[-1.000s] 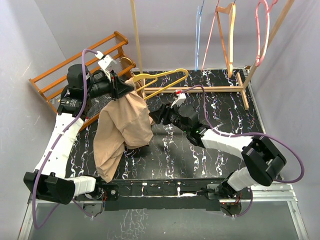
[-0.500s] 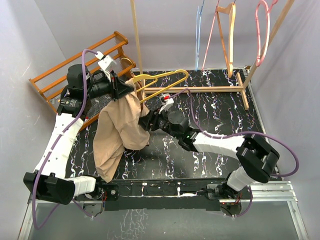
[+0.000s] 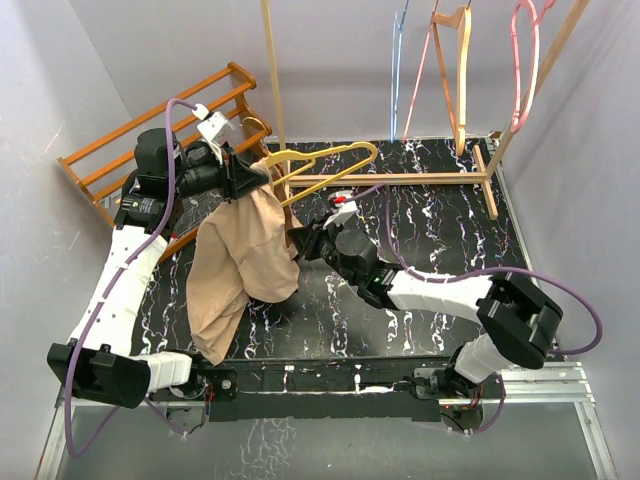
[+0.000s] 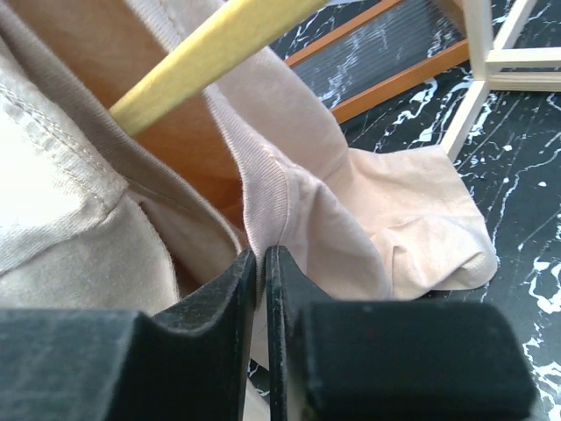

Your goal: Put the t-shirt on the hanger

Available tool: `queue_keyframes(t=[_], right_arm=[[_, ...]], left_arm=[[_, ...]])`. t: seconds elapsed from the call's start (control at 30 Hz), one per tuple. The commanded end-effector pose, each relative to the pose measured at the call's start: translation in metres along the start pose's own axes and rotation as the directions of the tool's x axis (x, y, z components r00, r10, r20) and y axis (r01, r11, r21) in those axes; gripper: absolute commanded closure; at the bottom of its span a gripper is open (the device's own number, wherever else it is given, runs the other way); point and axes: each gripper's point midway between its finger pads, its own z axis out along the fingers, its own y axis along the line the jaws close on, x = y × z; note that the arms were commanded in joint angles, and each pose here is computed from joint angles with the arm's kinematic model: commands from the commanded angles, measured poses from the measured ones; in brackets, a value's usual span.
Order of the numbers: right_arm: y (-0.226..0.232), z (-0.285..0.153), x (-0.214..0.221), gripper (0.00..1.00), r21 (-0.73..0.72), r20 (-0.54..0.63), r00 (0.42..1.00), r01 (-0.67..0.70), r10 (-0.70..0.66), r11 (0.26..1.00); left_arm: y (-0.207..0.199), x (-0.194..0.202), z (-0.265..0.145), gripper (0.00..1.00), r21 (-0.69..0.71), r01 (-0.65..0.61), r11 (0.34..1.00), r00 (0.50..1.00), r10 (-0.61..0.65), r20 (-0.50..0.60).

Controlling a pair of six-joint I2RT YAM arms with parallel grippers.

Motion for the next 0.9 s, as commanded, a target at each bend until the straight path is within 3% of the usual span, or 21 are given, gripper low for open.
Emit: queue_keyframes(t=[0.0, 0.37, 0.87], right_arm=[[0.000, -0.010, -0.037, 0.90, 0.032, 0.121, 0.993, -0.010, 0.006, 0.999], [-0.028, -0.019, -0.037, 0.92, 0.152, 0.122, 0.992, 0.003, -0.022, 0.988], [-0.102, -0.070, -0.079, 0.92, 0.386, 0.271, 0.962, -0.072, -0.038, 0.920]], left_arm=[[-0.016, -0.032, -0.012, 1.00, 0.022, -0.091, 0.996, 0.994, 0.089, 0.067], [-0.033, -0.028, -0.018, 1.00, 0.092, -0.103, 0.990, 0.994, 0.099, 0.044], [-0.048, -0.001, -0.038, 1.00, 0.089, -0.119, 0.989, 0.993, 0.120, -0.007]])
